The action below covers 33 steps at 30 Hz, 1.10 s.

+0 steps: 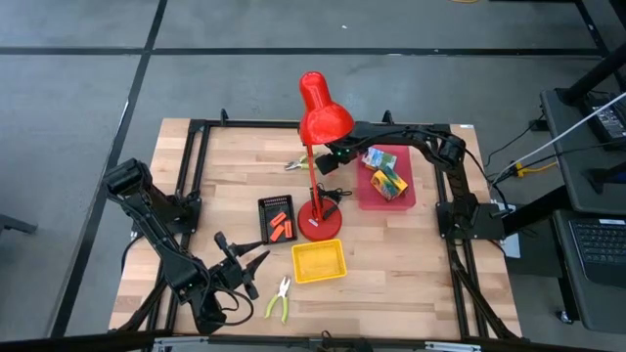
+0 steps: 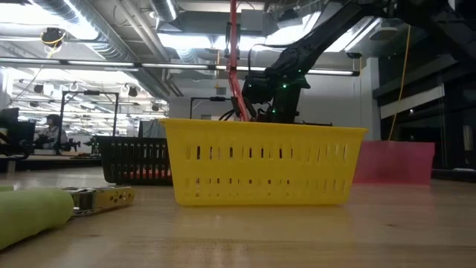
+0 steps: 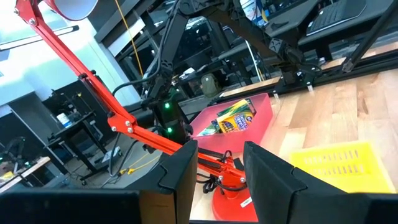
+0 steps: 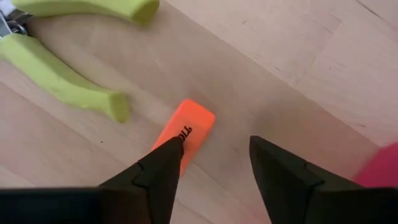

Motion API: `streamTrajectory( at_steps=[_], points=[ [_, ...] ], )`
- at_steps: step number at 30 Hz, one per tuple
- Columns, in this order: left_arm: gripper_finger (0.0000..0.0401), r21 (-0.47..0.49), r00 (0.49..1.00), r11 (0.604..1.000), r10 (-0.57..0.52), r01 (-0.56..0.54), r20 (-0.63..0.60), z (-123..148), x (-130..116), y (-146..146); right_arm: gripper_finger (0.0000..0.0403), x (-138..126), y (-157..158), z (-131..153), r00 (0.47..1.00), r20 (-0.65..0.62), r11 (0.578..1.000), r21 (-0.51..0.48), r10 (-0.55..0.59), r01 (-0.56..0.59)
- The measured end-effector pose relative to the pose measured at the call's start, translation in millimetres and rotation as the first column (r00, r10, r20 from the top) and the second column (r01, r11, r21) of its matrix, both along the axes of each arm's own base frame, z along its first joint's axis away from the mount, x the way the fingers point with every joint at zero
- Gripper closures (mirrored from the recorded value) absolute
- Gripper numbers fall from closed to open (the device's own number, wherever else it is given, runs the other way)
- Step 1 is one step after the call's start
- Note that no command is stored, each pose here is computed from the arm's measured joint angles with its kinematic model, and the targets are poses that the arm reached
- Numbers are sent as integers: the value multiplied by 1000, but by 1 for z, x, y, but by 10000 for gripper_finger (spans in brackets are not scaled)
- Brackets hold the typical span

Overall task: Pick & Place School Supplies
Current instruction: Put the orange eraser into the black bin

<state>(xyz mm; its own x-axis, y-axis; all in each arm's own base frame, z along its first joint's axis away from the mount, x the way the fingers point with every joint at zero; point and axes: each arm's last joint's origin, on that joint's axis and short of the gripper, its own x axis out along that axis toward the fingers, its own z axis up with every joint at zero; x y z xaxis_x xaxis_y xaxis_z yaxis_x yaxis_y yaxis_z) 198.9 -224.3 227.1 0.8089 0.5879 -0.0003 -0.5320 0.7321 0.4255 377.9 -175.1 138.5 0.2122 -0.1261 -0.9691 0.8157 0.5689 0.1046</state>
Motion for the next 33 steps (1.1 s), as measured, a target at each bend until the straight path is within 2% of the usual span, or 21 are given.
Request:
streamTrajectory(
  at_steps=[4,9,24,33],
  points=[
    [274,6,1000,1000,0,0,-4,0,0,0,202,4,-1,7,1000,-5,1000,11,0,0],
    [274,6,1000,1000,0,0,-5,0,0,0,205,16,1,21,998,59,1000,0,18,-19],
    [274,9,1000,1000,-17,17,-6,1,-3,-4,206,19,11,-8,998,-60,999,32,20,-18],
    [274,17,1000,1000,-19,19,-12,2,-3,-5,207,17,11,-9,996,-87,999,31,18,-15]
  ],
)
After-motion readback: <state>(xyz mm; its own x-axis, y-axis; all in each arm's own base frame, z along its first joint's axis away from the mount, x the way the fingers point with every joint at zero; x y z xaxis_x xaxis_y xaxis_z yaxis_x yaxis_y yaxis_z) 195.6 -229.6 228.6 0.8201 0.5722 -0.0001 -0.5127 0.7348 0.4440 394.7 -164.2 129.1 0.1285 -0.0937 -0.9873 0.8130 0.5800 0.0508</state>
